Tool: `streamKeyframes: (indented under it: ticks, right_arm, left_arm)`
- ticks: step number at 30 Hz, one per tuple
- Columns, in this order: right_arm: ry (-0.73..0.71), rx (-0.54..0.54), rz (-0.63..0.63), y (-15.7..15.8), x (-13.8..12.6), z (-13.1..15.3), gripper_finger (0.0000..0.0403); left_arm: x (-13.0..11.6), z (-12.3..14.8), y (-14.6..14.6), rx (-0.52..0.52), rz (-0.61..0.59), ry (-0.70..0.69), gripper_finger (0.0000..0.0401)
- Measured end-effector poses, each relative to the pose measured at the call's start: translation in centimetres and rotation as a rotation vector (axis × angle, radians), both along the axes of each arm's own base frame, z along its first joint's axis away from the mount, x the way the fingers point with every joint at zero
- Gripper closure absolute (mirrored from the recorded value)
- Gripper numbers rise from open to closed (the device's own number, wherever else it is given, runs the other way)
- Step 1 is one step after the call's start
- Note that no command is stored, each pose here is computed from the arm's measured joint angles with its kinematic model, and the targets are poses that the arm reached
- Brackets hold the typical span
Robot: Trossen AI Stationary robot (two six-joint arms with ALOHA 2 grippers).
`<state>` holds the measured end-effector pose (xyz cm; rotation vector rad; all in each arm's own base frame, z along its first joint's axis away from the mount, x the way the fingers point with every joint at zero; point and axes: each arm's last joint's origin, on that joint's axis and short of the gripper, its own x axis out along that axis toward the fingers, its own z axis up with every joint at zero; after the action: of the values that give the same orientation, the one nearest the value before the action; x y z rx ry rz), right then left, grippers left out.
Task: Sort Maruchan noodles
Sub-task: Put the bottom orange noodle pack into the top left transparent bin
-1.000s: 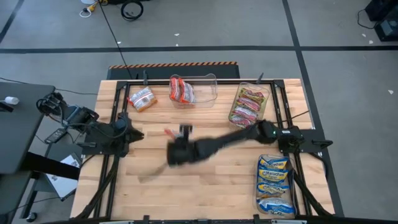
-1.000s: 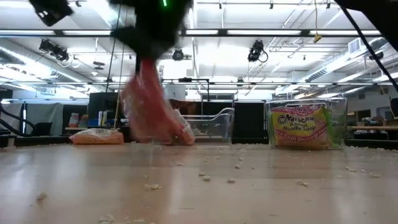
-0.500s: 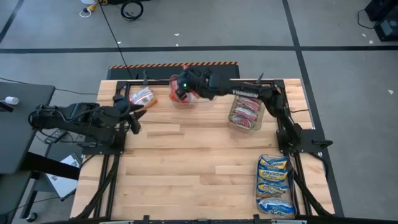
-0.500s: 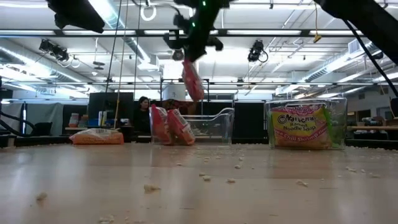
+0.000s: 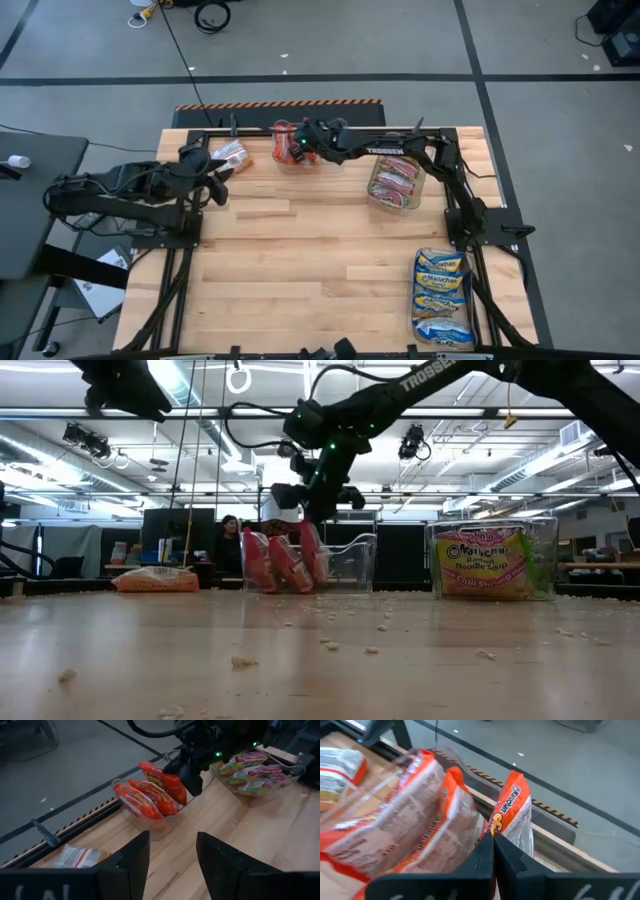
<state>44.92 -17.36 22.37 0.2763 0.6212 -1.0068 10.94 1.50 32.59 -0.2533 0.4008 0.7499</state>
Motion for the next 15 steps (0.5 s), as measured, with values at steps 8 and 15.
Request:
streamKeyframes:
  ticks: [8, 15]
  right_arm:
    - [-0.003, 0.027, -0.014, 0.12, -0.22, -0.76, 0.0390]
    - [-0.011, 0.037, 0.004, 0.31, -0.19, -0.41, 0.0341]
  left_arm:
    - [-0.03, 0.06, 0.08, 0.007, 0.038, -0.016, 0.0233]
    - [-0.35, -0.02, 0.34, 0.006, 0.185, -0.067, 0.0234]
